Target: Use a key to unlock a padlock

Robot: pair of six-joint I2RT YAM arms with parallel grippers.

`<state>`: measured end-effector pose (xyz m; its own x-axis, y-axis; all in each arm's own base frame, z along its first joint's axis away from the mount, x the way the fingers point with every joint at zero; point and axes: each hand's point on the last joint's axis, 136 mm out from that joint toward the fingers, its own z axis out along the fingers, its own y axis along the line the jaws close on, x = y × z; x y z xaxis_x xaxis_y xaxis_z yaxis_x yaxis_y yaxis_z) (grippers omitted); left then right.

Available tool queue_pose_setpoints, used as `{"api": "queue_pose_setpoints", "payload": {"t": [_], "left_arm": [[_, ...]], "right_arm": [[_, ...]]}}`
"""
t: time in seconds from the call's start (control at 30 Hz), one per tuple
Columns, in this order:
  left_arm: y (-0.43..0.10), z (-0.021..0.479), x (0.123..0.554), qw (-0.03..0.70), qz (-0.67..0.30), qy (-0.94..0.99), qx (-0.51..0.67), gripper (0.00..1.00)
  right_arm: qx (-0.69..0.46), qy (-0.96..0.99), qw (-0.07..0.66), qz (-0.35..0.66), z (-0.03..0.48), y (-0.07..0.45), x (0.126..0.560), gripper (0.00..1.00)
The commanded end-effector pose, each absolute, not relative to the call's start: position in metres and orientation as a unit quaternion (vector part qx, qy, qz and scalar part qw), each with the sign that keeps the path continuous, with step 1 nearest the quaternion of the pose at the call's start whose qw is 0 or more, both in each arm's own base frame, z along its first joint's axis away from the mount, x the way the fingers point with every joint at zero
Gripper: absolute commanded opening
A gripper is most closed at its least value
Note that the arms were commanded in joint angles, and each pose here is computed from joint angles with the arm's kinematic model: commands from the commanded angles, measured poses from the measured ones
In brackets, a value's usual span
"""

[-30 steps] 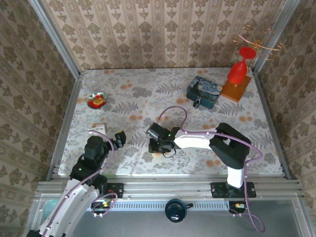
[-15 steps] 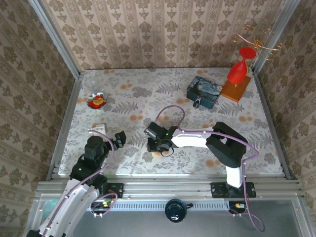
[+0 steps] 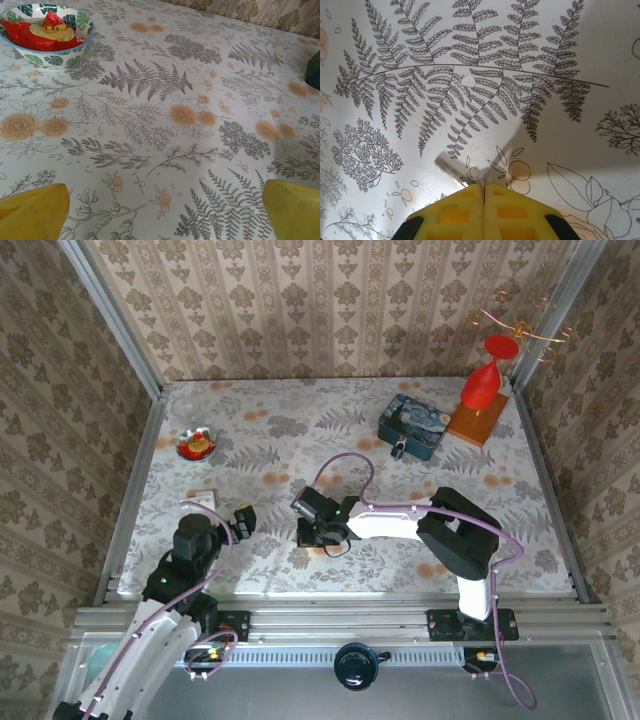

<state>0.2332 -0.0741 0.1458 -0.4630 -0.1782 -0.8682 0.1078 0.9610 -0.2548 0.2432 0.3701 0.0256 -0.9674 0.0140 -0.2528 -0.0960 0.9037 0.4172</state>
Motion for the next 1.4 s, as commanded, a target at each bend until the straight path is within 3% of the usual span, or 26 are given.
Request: {"api": "queue_pose_setpoints", "payload": {"t": [0.0, 0.33, 0.7, 1.37], "left_arm": [[-0.081, 0.151, 0.236, 0.522, -0.155, 0.839, -0.013, 1.0], [-0.108, 0.148, 0.244, 0.486, -0.226, 0.844, -0.02, 1.0], [-0.133, 0.12, 0.225, 0.355, -0.353, 0.847, -0.177, 0.85], [-0.175, 0.139, 0.219, 0.347, -0.405, 0.827, -0.177, 0.77]], "right_arm": [[-0.01, 0.964, 0.156, 0.214, 0.035, 0.357, 0.245, 0.04], [0.02, 0.935, 0.22, 0.278, 0.058, 0.349, 0.251, 0.0], [0.03, 0.898, 0.286, 0.334, 0.08, 0.346, 0.259, 0.0], [-0.012, 0.858, 0.346, 0.379, 0.093, 0.345, 0.257, 0.0]]}}
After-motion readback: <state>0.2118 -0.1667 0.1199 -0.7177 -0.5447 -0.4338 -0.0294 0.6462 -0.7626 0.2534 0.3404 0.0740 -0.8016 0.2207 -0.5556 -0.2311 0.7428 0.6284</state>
